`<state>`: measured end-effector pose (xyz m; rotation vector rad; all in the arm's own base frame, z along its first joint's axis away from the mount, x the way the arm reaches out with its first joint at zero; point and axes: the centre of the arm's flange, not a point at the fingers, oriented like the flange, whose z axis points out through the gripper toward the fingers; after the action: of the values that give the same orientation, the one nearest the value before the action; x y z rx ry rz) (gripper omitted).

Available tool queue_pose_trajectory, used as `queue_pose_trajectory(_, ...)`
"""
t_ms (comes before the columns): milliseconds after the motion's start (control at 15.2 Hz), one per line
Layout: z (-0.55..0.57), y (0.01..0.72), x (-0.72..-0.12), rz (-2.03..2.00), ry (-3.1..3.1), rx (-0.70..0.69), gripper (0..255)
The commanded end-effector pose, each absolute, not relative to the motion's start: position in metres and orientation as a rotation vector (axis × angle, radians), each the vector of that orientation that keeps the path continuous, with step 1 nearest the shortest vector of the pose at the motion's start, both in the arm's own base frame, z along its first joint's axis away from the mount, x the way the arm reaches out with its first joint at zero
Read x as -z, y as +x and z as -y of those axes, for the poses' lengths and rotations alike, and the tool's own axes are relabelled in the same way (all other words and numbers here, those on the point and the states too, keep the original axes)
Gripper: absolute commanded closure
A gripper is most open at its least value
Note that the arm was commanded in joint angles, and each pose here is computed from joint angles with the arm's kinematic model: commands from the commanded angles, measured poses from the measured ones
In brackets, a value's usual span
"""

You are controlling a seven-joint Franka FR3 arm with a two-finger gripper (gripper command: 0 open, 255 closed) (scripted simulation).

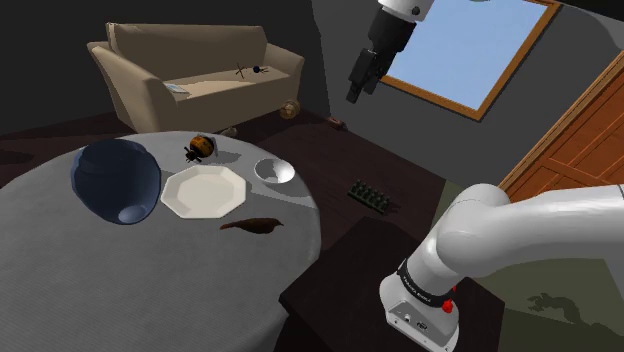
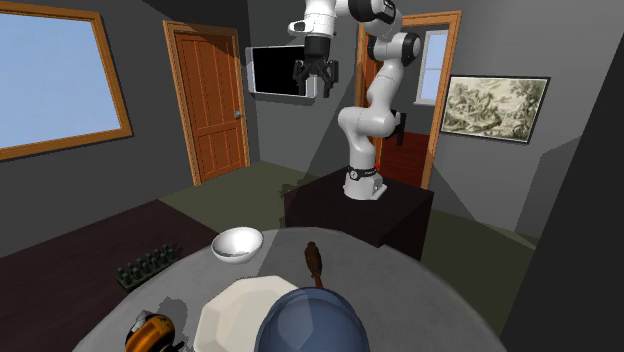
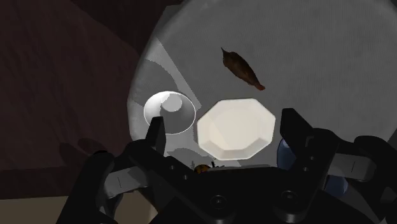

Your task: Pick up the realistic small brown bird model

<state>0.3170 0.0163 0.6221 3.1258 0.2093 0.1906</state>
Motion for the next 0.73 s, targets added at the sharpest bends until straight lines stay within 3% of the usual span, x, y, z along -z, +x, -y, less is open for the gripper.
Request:
queue_pose_trajectory(0, -0.016, 0.317, -0.622, -0.209, 3.126, -0.191, 0)
queue_pose_trajectory(660, -0.049, 0.381, -0.507, -0.491, 3.085, -0.098, 0)
